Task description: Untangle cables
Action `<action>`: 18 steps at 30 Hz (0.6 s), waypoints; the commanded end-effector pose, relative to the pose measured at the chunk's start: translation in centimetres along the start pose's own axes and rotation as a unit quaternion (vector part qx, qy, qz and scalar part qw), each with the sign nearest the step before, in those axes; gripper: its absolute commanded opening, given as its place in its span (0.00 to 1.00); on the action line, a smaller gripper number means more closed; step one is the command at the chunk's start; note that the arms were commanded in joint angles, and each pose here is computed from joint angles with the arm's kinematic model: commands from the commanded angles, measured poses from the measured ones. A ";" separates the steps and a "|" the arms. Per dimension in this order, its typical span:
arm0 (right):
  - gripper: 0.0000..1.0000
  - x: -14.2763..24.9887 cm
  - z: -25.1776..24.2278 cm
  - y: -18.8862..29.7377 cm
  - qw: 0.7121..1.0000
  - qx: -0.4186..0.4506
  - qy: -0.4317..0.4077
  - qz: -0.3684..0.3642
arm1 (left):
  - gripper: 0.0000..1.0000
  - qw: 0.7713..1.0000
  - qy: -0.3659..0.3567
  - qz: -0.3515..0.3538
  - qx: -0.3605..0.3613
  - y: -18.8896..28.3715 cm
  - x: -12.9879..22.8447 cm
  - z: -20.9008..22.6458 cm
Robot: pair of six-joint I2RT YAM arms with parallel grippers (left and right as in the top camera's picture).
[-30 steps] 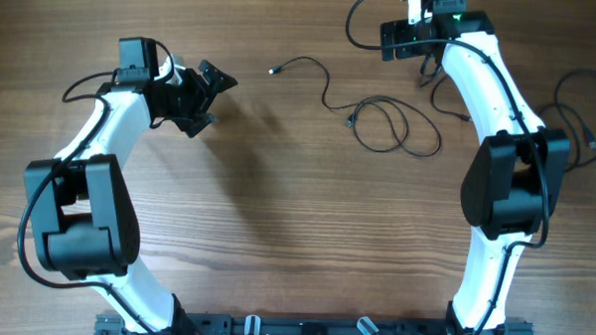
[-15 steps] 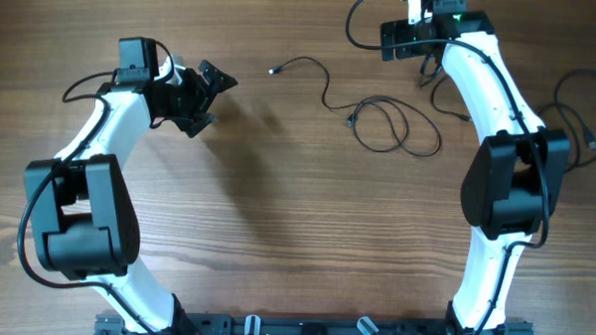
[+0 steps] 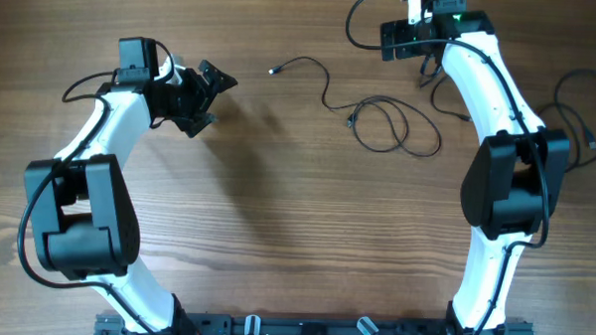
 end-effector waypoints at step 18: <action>1.00 -5.5 -1.9 12.5 0.991 0.025 -0.009 -0.130 | 1.00 1.000 -0.008 -0.004 0.001 0.2 0.1 -0.3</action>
Point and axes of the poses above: each gripper's point midway between its finger pads, its own y axis back along the fingers, its own z axis along the line the jaws close on, x = y × z, the point moved 3 cm from there along y, back along the fingers, and after that the axes turned 8 degrees about y, right-handed, at the moved point
